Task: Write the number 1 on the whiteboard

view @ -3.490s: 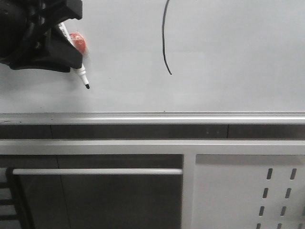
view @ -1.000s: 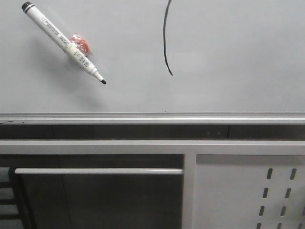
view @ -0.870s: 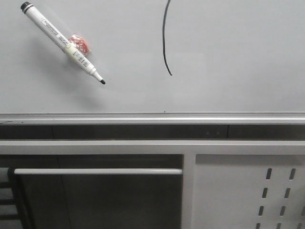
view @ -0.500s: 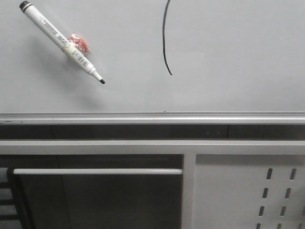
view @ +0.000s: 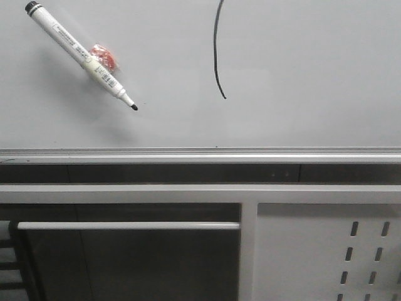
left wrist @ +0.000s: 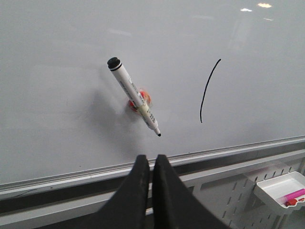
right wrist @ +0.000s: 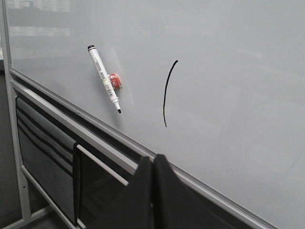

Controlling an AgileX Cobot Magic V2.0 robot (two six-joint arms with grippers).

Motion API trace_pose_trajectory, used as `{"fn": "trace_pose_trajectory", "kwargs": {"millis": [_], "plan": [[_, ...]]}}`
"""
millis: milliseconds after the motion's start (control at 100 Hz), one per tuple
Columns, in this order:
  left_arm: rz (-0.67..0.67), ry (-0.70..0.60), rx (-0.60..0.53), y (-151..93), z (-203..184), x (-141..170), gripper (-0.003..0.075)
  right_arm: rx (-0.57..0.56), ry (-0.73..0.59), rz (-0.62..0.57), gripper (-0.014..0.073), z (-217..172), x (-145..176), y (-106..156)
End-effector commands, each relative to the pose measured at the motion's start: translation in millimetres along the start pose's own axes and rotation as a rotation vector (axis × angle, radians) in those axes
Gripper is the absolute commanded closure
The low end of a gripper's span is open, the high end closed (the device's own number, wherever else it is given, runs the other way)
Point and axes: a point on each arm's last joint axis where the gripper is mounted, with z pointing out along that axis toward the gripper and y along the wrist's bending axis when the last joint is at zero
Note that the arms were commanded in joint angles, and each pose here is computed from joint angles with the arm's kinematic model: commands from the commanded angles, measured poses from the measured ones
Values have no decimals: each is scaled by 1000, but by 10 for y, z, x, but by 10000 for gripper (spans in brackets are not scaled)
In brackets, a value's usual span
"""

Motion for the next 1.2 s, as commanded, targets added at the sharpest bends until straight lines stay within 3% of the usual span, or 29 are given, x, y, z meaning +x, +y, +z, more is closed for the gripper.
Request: {"fn": "trace_pose_trajectory", "kwargs": {"millis": [0, 500, 640, 780, 1040, 1190], "plan": [[21, -33, -20, 5, 1, -105, 738, 29, -107, -8, 656, -43, -142, -30], [21, -33, -20, 5, 1, -105, 738, 27, -102, -8, 656, -42, -137, -29], [21, -33, -20, 5, 1, -105, 738, 74, -86, -74, 656, -42, -129, -51], [21, -33, -20, 5, 1, -105, 738, 217, -92, -26, 656, -9, -42, -97], [21, -33, -20, 5, 1, -105, 738, 625, -54, 90, 656, -18, 193, -255], [21, -33, -20, 5, 1, -105, 738, 766, -37, 134, 656, -57, 226, -304]]}}
